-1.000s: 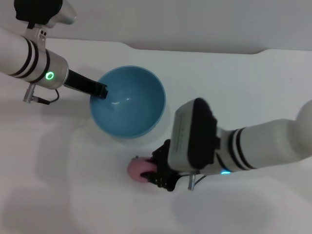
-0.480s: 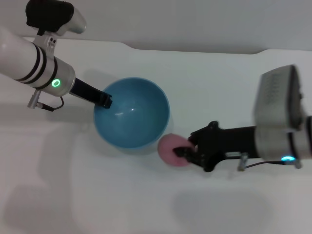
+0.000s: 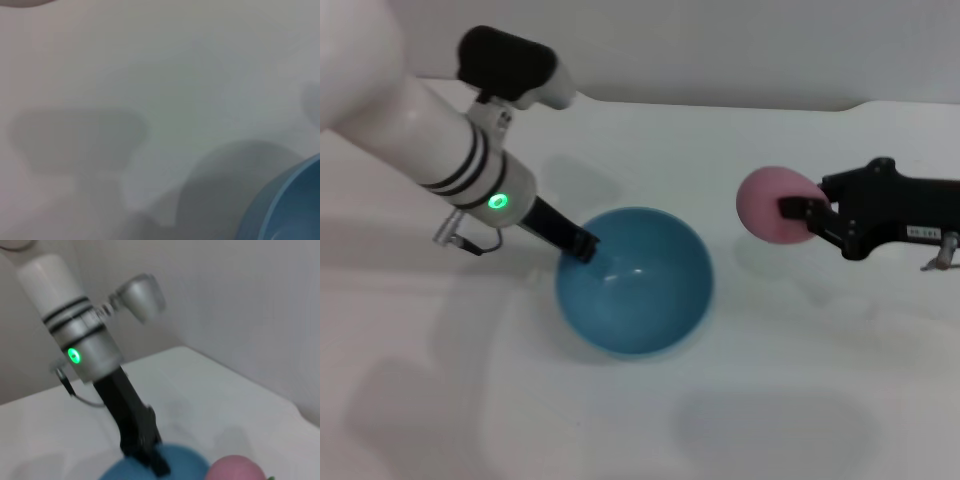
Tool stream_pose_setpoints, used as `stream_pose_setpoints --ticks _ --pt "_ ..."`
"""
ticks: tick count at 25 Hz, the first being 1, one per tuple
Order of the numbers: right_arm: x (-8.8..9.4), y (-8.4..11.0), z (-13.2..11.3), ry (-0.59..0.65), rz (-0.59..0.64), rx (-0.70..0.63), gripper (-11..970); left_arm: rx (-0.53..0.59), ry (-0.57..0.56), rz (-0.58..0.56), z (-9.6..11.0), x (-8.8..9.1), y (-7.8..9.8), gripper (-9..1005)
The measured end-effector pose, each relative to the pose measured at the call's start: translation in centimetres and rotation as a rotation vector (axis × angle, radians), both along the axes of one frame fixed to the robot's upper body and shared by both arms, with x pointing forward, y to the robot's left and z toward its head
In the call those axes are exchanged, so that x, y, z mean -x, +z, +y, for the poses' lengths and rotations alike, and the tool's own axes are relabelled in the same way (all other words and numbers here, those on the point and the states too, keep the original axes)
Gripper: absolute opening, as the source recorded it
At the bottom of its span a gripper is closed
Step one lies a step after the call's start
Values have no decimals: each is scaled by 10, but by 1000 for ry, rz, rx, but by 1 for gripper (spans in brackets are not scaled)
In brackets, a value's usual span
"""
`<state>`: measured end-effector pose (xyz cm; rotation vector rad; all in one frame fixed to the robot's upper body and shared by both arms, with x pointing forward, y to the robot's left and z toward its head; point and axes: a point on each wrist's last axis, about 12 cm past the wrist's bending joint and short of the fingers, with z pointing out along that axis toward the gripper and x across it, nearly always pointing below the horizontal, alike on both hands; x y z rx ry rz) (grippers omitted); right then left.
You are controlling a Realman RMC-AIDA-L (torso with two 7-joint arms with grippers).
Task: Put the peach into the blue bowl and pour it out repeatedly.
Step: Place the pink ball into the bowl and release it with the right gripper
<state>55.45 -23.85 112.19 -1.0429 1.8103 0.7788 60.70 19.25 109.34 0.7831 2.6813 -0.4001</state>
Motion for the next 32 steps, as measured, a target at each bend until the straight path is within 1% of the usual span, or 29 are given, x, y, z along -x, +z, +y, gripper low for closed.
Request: stream_pose_setpoints --ticks 1,3,5,7,8,10,11,12,15,18,24,30,32 --pt "-4 9 7 36 -33 6 72 12 -36 3 -16 1 2 -1" --pt "-4 9 7 36 -33 6 64 12 -36 3 -16 1 2 -1" --pt "-6 13 16 70 -41 13 56 30 -63 -2 -27 0 5 -1" --pt "-6 14 28 117 -42 29 49 40 -77 -7 -34 0 7 -1" --pt "-6 13 32 140 -39 42 45 42 -83 -11 -36 -1 8 -1" --pt "-5 11 40 178 -27 71 67 48 -90 -21 -41 -2 10 -1" --pt "-5 6 45 192 1 112 78 53 -92 -24 -43 -3 11 -1" --pt "-5 6 45 192 1 112 89 58 -92 -26 -44 -3 11 -1" --pt "-7 1 49 180 63 174 121 70 -91 -24 -46 -3 12 -1" --pt "-13 -1 48 118 83 207 154 71 -89 -25 -45 -3 12 -1" --pt "-15 -2 48 100 73 209 380 72 -88 -29 -45 -4 12 0" --pt "-17 0 49 95 64 204 487 72 -84 -36 -45 -5 13 0" --pt "-18 1 50 90 58 202 487 72 -82 -39 -45 -5 12 0"
